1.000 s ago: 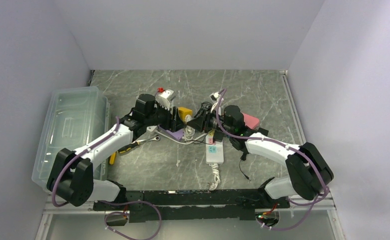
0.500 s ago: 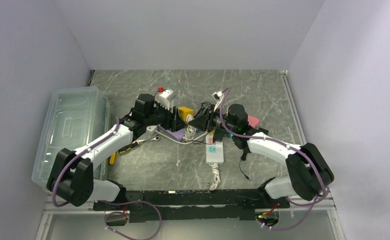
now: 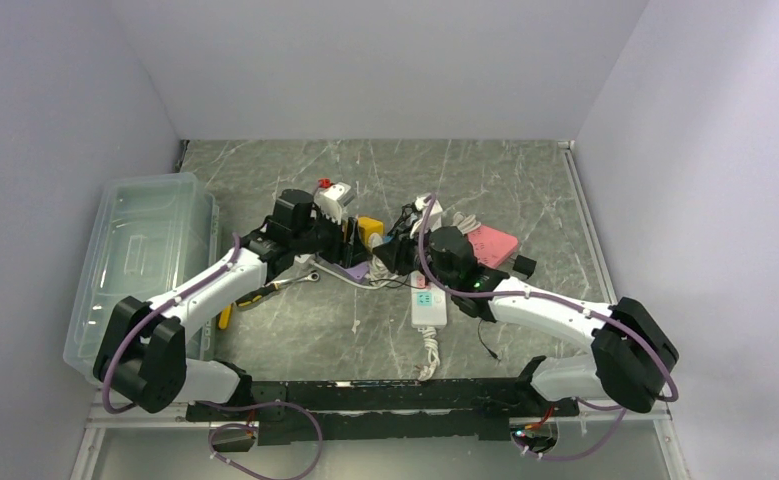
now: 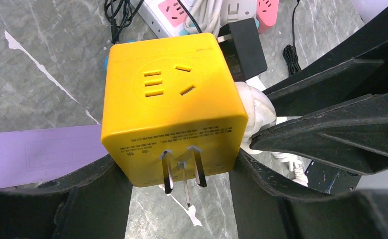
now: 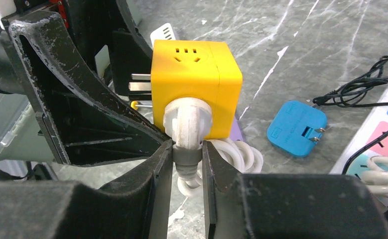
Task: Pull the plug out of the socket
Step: Remove the plug from the socket.
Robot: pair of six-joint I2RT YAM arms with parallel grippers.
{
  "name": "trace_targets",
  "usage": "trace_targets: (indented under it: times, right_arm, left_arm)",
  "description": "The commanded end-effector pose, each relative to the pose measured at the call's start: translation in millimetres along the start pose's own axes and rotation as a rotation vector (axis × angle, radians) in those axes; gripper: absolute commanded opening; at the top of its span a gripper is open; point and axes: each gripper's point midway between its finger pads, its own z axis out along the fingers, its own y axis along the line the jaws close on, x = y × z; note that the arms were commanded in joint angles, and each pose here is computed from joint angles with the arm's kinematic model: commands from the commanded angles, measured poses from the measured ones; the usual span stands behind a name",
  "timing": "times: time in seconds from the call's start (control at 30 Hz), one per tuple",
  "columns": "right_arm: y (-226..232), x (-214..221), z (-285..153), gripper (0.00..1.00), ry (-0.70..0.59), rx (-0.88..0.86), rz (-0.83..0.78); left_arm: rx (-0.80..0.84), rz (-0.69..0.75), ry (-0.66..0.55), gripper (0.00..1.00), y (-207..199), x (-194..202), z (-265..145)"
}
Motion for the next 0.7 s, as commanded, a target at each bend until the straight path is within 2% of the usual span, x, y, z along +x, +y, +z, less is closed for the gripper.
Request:
trace_targets:
  times: [0.0,0.2,0.43,0.67]
  right_arm:
    - [-2.1,-31.7,-2.2,0.0,-0.094,0.059,-0.027]
    - [-13.9,-43.4,-12.1,0.0,-0.108,-0.079,0.084]
    - [-26.8,-43.7,-17.2,0.0,-0.067,-0.137,0.088]
    - [-22.4,-46.2,-17.2,0.0,-0.087,-0.097,0.074]
  left_arm:
    - [-0.011,0.056,-0.086,0.0,-5.0,-33.4,-3.0]
    - [-0.015,0.082,-0.083,0.0,-4.0,-31.9,-4.6]
    - [-0.053,0.084,-0.074,0.0,1.7,-29.8,-7.5]
    - [-0.064,0.064,-0.075,0.0,3.8,-31.3,-5.4]
